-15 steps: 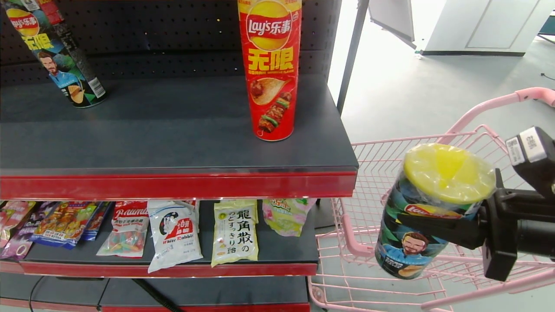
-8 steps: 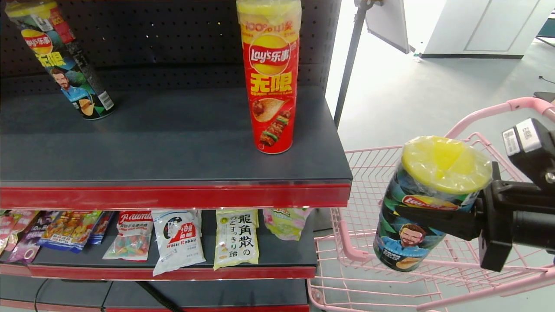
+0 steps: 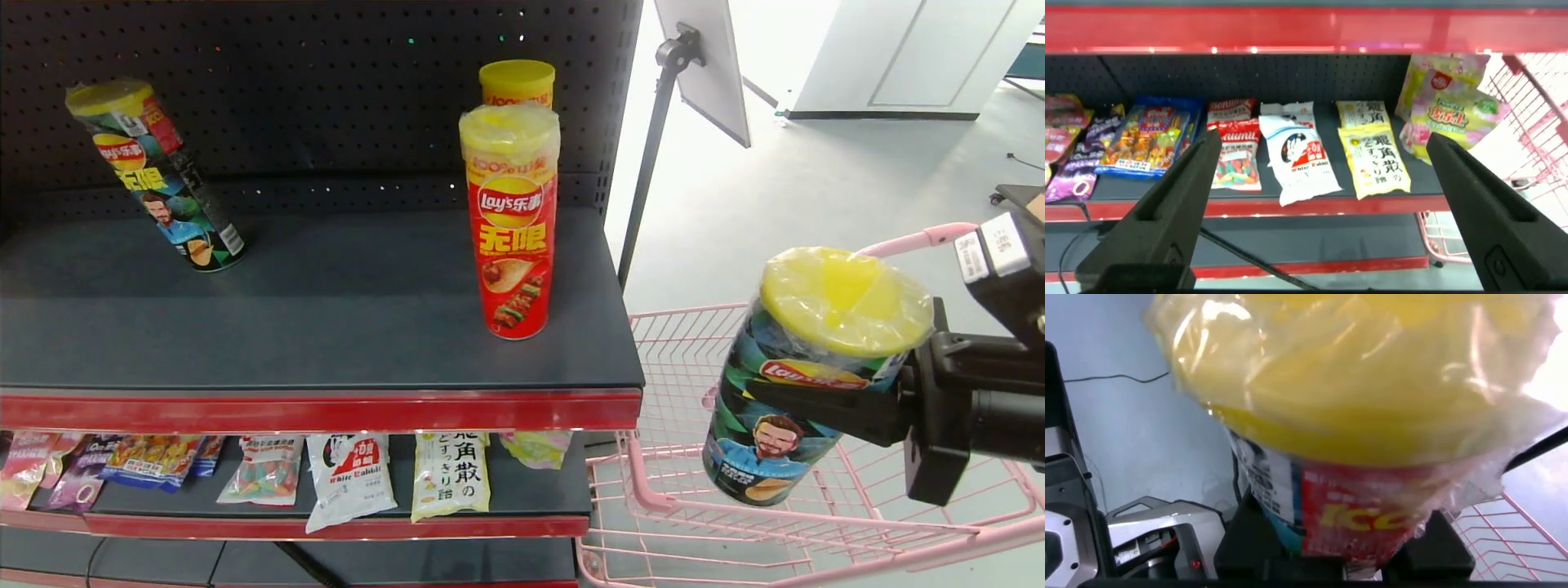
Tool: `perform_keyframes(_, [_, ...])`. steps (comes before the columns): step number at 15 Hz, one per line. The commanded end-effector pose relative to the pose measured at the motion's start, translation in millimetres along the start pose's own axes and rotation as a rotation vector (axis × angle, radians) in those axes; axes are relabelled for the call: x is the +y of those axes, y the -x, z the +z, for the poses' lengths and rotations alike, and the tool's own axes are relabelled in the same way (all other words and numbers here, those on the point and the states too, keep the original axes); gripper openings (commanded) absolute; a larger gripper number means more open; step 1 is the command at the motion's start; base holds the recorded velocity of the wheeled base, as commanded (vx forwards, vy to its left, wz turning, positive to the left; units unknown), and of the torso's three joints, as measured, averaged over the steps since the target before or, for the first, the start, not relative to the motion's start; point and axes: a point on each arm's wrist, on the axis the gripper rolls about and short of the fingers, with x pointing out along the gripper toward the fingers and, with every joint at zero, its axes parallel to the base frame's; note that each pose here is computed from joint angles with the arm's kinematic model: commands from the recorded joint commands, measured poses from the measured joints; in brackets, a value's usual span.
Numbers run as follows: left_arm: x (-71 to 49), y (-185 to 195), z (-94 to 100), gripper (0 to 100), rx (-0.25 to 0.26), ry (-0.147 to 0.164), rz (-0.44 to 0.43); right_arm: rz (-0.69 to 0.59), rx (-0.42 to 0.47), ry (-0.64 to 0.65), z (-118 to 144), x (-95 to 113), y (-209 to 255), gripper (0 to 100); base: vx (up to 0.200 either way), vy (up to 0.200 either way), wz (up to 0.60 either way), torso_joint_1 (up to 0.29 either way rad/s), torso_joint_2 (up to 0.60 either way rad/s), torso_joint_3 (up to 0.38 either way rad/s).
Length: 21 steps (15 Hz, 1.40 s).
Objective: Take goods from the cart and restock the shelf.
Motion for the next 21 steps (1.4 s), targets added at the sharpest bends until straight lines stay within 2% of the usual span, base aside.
perform_keyframes(1, [0.0, 0, -0.1, 100, 0.001, 0.001, 0.000, -0.002, -0.008, 0.004, 1, 1, 3, 0, 0.000, 0.000, 0.00, 0.183, -0.40, -0.232])
perform_keyframes(6, [0.0, 0, -0.1, 100, 0.001, 0.001, 0.000, 0.006, -0.034, 0.018, 6, 2, 5, 0, 0.000, 0.000, 0.00, 0.027, -0.07, -0.036])
perform_keyframes(8, [0.0, 0, -0.1, 100, 0.001, 0.001, 0.000, -0.005, -0.078, 0.053, 19, -1, 10, 0, 0.000, 0.000, 0.00, 0.000, 0.00, 0.000])
perform_keyframes(10, [0.0, 0, -0.1, 100, 0.001, 0.001, 0.000, 0.038, -0.102, 0.095, 24, 5, 7, 0, 0.000, 0.000, 0.00, 0.000, 0.00, 0.000])
perform_keyframes(15, [0.0, 0, -0.1, 100, 0.001, 0.001, 0.000, 0.049, -0.110, 0.139, 28, 11, 5, 0, 0.000, 0.000, 0.00, 0.000, 0.00, 0.000])
perform_keyframes(18, [0.0, 0, 0.3, 100, 0.000, -0.001, -0.001, 0.115, -0.112, 0.155, 29, 26, -2, 0, 0.000, 0.000, 0.00, 0.000, 0.00, 0.000])
perform_keyframes(21, [0.0, 0, -0.1, 100, 0.001, -0.001, -0.001, 0.088, -0.100, 0.157, 31, 25, -5, 0, 0.000, 0.000, 0.00, 0.000, 0.00, 0.000])
